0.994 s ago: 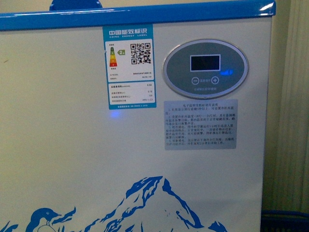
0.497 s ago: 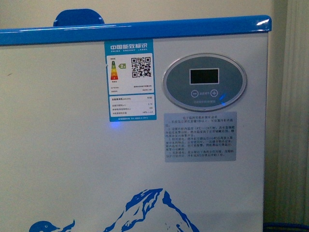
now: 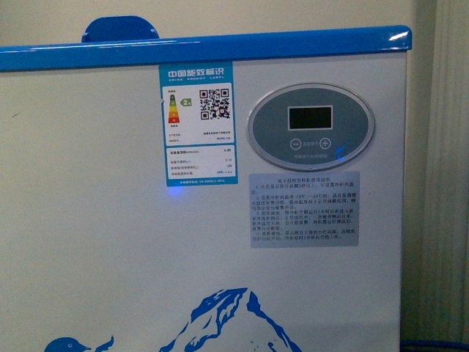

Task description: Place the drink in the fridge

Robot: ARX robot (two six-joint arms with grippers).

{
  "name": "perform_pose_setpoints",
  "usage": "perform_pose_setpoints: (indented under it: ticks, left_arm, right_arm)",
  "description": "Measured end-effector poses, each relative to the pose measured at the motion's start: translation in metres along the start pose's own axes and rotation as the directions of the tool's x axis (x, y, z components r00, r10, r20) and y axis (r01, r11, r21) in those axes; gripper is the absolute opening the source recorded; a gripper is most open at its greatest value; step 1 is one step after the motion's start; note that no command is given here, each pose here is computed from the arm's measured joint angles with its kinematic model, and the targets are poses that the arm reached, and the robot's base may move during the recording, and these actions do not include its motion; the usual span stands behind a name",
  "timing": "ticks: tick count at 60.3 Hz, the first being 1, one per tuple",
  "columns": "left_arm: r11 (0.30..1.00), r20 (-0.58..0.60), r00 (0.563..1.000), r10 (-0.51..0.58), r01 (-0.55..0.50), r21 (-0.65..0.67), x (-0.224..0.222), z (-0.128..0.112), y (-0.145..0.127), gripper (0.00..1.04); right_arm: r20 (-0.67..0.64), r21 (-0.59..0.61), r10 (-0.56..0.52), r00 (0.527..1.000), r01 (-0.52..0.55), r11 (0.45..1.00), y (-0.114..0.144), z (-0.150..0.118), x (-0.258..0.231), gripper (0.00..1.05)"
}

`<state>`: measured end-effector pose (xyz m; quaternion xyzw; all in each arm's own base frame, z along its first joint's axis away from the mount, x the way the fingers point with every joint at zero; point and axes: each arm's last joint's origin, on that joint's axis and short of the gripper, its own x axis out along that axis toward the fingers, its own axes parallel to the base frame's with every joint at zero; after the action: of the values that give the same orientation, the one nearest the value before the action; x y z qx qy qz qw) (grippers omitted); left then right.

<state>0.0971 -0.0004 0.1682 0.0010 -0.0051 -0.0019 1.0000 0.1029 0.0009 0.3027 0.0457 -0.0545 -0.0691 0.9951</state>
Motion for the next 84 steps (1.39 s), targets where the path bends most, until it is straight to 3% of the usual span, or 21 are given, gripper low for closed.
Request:
perform_pose_setpoints:
  ticks: [84]
  left_arm:
    - [1.000, 0.000, 1.000, 0.000, 0.000, 0.000, 0.0000, 0.0000, 0.0000, 0.97]
  right_arm:
    - [0.002, -0.003, -0.002, 1.000, 0.002, 1.000, -0.0001, -0.0002, -0.0002, 0.43]
